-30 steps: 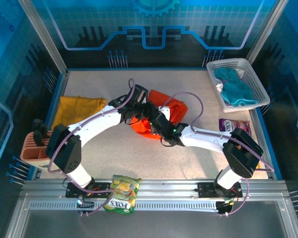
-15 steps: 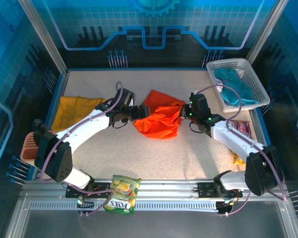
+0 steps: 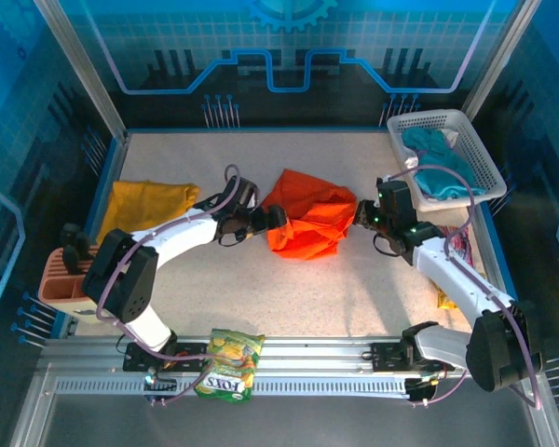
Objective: Fold and stack the t-shirts
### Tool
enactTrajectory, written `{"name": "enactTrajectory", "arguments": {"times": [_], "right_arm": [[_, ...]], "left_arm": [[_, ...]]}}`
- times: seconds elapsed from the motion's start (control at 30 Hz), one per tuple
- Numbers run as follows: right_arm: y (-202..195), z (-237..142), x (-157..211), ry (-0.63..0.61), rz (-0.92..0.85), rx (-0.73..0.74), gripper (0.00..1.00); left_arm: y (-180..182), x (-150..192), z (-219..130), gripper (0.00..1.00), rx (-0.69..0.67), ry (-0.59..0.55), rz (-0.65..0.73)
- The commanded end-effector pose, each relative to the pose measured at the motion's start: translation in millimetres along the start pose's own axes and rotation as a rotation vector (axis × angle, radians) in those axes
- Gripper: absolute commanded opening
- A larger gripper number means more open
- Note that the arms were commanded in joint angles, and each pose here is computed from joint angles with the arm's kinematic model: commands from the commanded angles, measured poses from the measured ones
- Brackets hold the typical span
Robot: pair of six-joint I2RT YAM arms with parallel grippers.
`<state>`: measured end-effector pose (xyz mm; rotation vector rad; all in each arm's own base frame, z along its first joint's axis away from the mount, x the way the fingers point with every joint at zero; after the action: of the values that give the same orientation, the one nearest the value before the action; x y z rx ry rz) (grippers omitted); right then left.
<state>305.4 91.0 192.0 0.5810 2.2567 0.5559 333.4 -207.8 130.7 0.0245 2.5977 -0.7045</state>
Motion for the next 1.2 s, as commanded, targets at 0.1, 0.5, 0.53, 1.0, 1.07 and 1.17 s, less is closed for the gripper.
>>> {"name": "enactTrajectory", "arguments": {"times": [0.1, 0.5, 0.53, 1.0, 1.07, 1.17], "right_arm": [[-16.0, -3.2, 4.0, 0.016, 0.014, 0.022, 0.00], [-16.6, -5.6, 1.1, 0.010, 0.013, 0.023, 0.00], [-17.5, -6.4, 0.7, 0.009, 0.014, 0.025, 0.00], [-15.7, -31.7, -34.9, -0.078, 0.045, 0.016, 0.00], [-13.9, -38.7, -43.0, -0.105, 0.054, 0.008, 0.00], [-10.9, -53.3, -56.2, -0.161, 0.065, -0.011, 0.00]], "left_arm": [[-22.4, 9.4, -1.9, 0.97, 0.075, -0.004, -0.045], [-57.2, 10.4, 8.6, 0.93, 0.157, -0.009, -0.018], [-57.3, 10.6, 10.9, 0.88, 0.154, -0.005, -0.020], [-28.6, -29.5, -75.1, 0.00, -0.130, -0.110, 0.190], [-21.9, -41.4, -103.8, 0.00, -0.202, -0.152, 0.237], [-13.0, -59.0, -149.8, 0.00, -0.334, -0.219, 0.301]]}}
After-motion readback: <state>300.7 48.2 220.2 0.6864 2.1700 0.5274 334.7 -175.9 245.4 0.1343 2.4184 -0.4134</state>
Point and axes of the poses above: each hand's point on the last joint's axis, 136 mm out from that joint toward the fingers, its own z axis out along the fingers, its own y axis along the line the jaws close on, x = y × z, the point moved 5 cm from there along -z, back along the fingers, and after that the axes turned 13 degrees about z, right-handed, at the moved point
